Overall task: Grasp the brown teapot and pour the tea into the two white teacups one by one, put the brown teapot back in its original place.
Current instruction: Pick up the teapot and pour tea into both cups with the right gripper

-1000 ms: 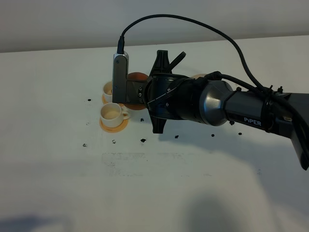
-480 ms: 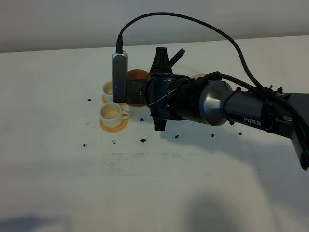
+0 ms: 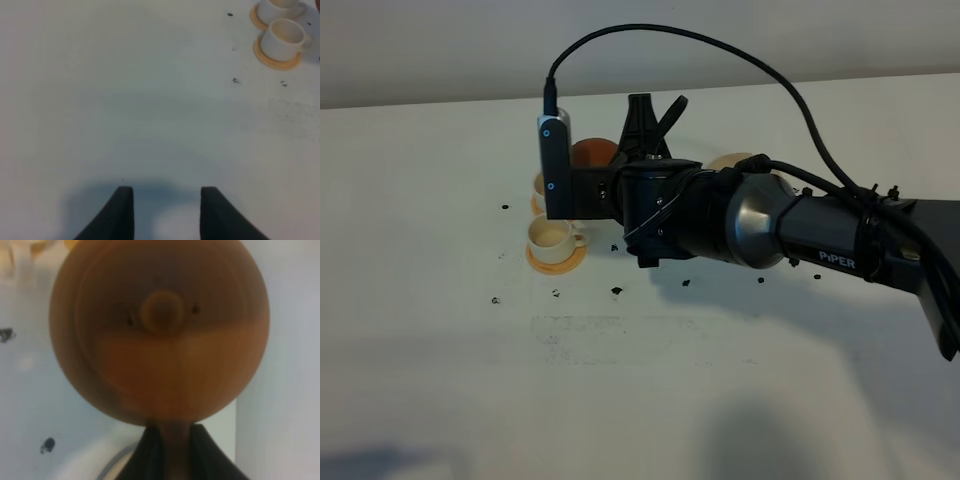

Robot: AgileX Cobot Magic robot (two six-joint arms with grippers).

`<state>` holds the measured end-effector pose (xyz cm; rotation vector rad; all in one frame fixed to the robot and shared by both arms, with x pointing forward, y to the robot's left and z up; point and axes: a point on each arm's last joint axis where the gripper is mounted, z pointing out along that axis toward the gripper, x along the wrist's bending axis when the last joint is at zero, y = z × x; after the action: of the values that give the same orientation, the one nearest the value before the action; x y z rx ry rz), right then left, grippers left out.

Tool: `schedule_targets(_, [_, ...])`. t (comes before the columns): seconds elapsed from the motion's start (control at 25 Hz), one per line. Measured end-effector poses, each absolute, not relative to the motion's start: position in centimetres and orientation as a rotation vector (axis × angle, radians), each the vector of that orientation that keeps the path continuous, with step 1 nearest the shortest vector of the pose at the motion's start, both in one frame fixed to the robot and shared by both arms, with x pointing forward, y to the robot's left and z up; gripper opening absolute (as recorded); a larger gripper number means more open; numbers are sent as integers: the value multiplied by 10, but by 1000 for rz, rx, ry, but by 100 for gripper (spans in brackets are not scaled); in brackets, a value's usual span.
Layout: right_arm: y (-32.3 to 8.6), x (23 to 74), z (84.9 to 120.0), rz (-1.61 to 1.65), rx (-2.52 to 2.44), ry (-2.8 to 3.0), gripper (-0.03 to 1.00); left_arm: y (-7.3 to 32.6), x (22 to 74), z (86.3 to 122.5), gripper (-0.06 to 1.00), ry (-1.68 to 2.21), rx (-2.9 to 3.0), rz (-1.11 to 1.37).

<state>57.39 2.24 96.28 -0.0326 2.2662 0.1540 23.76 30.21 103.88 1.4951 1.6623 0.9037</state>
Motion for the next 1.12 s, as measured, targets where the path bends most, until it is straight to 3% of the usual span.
schedule_targets(0.48, [23, 577, 944, 61, -101, 2252, 9, 302, 238, 1039, 31, 1662, 1495, 904])
schedule_targets(1.12, [37, 565, 949, 3, -225, 2171, 9, 302, 238, 1039, 31, 1662, 1495, 904])
